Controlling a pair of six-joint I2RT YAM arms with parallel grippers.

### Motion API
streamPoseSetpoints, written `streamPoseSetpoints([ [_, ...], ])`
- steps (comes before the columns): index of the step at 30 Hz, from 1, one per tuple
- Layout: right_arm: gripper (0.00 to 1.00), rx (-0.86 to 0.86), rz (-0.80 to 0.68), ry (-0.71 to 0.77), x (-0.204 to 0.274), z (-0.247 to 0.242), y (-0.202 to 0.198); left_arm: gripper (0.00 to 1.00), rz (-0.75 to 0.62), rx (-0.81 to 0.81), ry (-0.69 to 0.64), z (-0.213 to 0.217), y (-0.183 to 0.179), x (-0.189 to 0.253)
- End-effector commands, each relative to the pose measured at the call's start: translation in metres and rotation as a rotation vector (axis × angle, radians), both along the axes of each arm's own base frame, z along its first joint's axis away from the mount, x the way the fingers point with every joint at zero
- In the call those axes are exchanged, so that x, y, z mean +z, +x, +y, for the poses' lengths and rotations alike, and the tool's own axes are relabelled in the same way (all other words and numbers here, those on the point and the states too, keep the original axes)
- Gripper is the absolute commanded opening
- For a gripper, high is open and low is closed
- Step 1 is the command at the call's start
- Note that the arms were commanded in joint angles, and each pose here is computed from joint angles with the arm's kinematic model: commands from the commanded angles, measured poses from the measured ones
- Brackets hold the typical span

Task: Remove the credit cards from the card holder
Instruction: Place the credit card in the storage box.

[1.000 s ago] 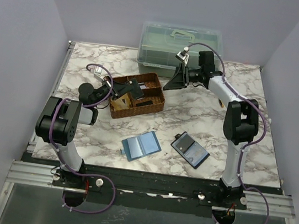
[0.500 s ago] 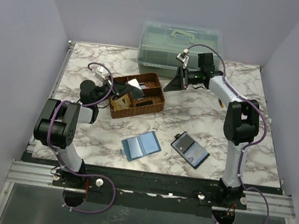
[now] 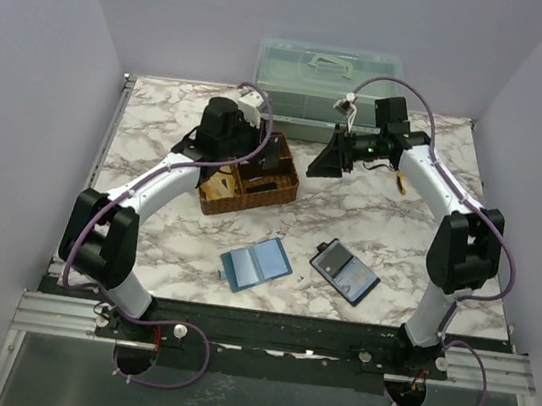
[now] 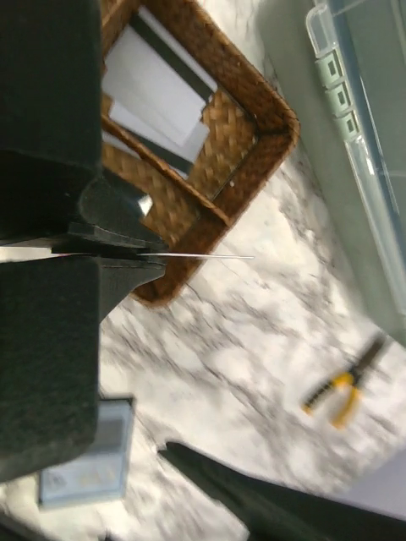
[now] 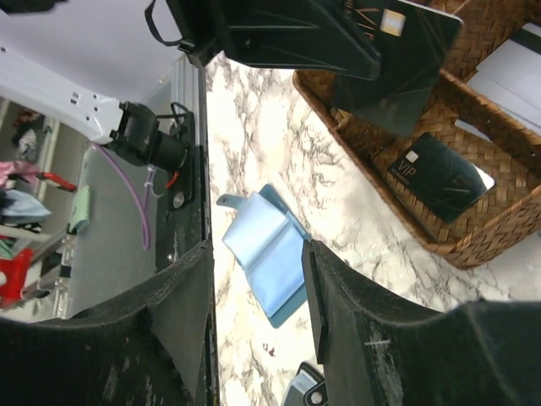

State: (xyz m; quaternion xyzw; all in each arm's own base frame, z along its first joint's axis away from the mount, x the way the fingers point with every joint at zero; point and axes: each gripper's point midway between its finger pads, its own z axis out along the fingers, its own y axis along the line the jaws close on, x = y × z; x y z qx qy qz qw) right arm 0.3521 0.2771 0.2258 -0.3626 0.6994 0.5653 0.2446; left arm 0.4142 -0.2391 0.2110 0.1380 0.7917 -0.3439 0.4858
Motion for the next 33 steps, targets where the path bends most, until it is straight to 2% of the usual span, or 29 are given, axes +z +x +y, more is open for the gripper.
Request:
streamPoseSetpoints([
  [1,0.54,-0.026,-0.064,-0.055,-0.011,-0.019,-0.014,0.01,-0.018,-0.136,0.499,0.015,-0.015,-0.056],
  [6,0.56,-0.054,-0.095,-0.054,-0.012,-0.039,-0.027,0.03,-0.03,-0.193,0.702,0.012,-0.012,-0.077],
  [11,0.58,-0.072,-0.078,-0.044,-0.023,-0.052,-0.033,0.04,0.018,-0.217,0.816,0.015,-0.007,-0.109],
  [17,0.58,-0.078,-0.04,-0.051,-0.043,-0.059,-0.04,0.06,0.045,-0.244,0.779,0.004,-0.008,-0.115],
  [21,0.58,-0.083,-0.025,-0.044,-0.046,-0.062,-0.04,0.07,0.06,-0.332,0.752,-0.004,-0.016,-0.117],
  [27,0.58,-0.088,-0.017,-0.033,-0.046,-0.066,-0.04,0.08,0.129,-0.379,0.789,-0.002,-0.018,-0.137],
  [31,0.58,-0.091,-0.013,-0.027,-0.046,-0.068,-0.041,0.2,0.128,-0.346,0.796,0.0,-0.012,-0.134],
  [33,0.58,-0.092,-0.011,-0.029,-0.047,-0.068,-0.04,0.25,0.121,-0.256,0.804,0.003,0.0,-0.124],
])
